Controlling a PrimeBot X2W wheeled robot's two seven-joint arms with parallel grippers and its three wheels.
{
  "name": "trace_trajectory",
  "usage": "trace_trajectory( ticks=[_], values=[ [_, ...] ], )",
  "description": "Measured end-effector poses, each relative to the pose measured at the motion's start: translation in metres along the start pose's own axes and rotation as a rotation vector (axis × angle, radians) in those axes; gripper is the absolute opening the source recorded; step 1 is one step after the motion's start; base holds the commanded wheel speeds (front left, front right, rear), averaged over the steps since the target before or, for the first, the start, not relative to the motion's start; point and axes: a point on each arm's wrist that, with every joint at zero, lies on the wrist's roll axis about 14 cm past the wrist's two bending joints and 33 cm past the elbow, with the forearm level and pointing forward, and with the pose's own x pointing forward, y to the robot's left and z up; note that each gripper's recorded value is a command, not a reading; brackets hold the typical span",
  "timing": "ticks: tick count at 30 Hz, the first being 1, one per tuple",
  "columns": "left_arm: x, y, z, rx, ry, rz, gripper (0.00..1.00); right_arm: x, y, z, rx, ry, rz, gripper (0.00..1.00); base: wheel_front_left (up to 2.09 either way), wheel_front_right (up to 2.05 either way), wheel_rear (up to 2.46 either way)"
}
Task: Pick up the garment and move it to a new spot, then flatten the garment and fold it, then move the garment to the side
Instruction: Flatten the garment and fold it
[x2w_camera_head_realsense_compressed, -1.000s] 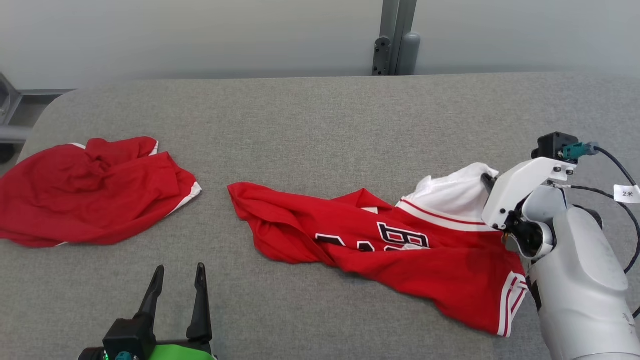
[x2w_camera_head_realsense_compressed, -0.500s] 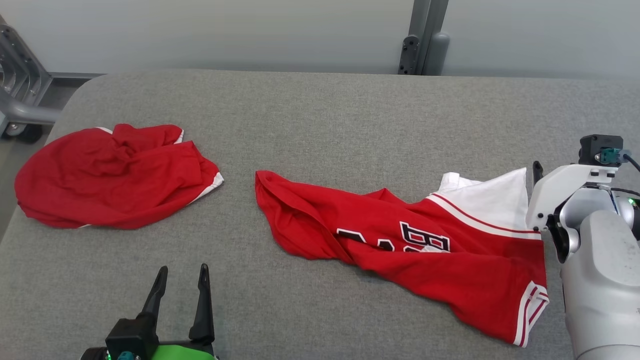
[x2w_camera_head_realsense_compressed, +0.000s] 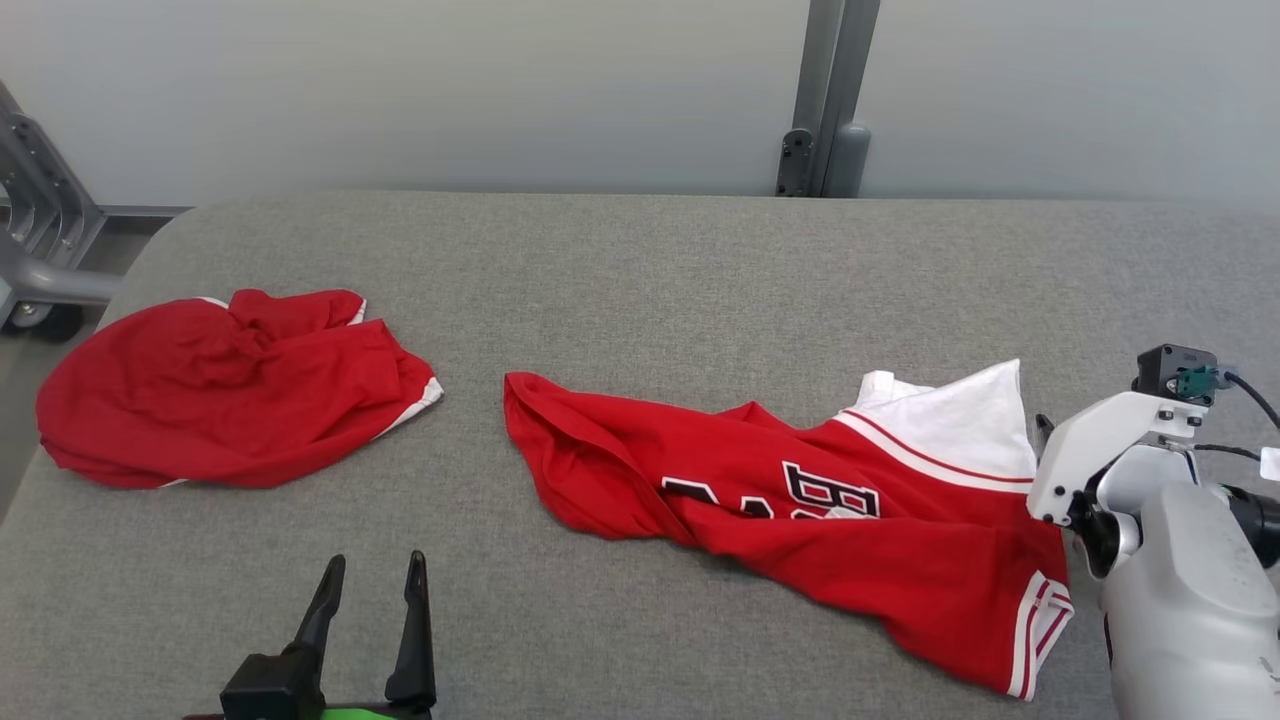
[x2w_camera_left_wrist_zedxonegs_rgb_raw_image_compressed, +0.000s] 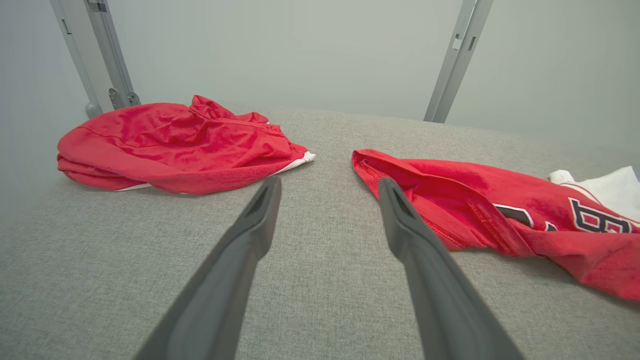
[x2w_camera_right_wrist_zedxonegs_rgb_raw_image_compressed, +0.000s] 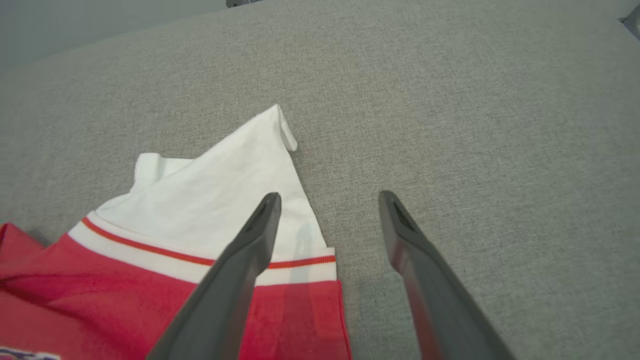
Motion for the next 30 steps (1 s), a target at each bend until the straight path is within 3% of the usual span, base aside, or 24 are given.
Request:
trace_trajectory(
  ticks=[6,18,30],
  values=[
    [0.002,0.005,0.0,0.014,0.008,0.009,1.0,0.016,0.024,0.012,0.068,0.057,0.063,1.0,0.0,0.0,0.0],
    [0.002,0.018,-0.006,0.018,0.032,0.059,1.0,0.045,0.037,-0.008,0.048,0.239,0.084,1.0,0.0,0.0,0.0],
    [0.005,0.023,-0.01,0.026,0.05,0.073,1.0,0.061,0.047,-0.006,0.044,0.237,0.102,1.0,0.0,0.0,0.0]
  ],
)
